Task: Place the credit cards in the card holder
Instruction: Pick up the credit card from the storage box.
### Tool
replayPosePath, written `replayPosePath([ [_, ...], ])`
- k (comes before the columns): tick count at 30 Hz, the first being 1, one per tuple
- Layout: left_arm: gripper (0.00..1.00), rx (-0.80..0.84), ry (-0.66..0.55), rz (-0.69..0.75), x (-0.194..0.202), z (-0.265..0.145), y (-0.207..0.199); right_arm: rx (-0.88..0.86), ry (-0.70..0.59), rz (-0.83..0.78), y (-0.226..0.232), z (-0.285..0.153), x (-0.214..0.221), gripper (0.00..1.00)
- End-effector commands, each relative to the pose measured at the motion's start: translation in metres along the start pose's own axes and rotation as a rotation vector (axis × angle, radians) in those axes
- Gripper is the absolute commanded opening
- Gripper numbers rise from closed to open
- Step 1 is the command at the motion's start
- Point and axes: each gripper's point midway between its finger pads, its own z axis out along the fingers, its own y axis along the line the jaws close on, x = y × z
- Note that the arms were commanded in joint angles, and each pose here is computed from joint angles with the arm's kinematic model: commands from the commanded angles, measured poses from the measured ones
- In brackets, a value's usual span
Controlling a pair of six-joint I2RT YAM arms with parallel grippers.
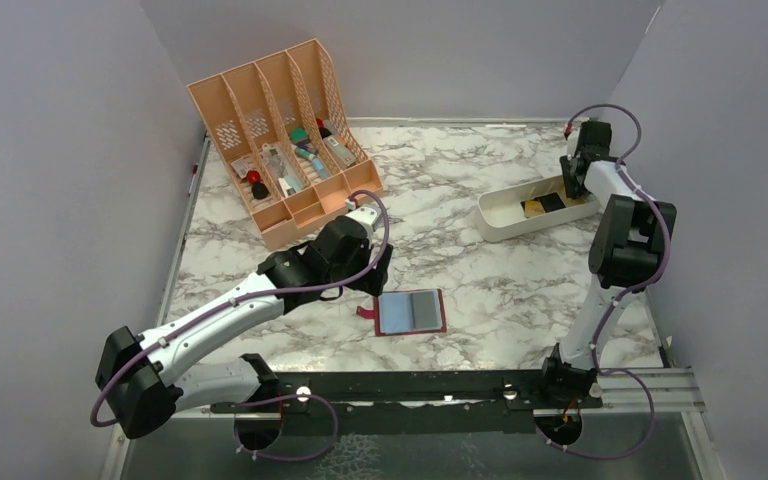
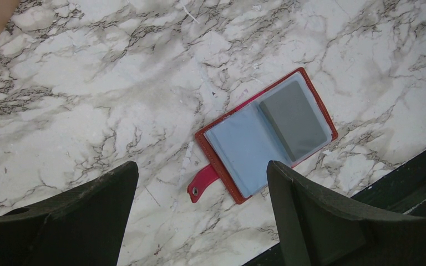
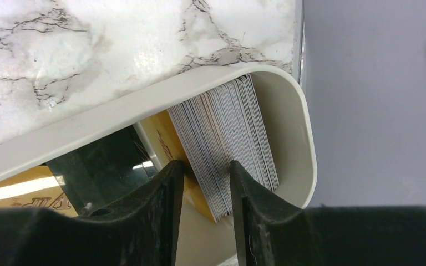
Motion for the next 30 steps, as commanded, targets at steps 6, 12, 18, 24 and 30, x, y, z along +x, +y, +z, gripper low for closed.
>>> replayPosePath([
  [6, 0.89, 0.014, -0.055, 0.003, -0.017, -0.009, -0.003, 0.039, -0.094, 0.046, -0.015, -0.015, -0.028, 0.32],
  [12, 0.89, 0.014, -0.052, 0.002, -0.015, -0.009, -0.003, 0.041, -0.105, 0.051, -0.016, -0.016, -0.031, 0.26],
  [18, 0.89, 0.014, -0.047, 0.004, -0.015, -0.008, -0.003, 0.04, -0.115, 0.061, -0.017, -0.017, -0.035, 0.22],
  [24, 0.89, 0.014, -0.05, 0.001, -0.016, -0.008, -0.003, 0.025, -0.134, 0.071, -0.015, -0.021, -0.039, 0.19],
  [30, 0.89, 0.019, -0.051, 0.0, -0.015, -0.009, -0.003, 0.029, -0.152, 0.077, -0.019, -0.03, -0.045, 0.16],
])
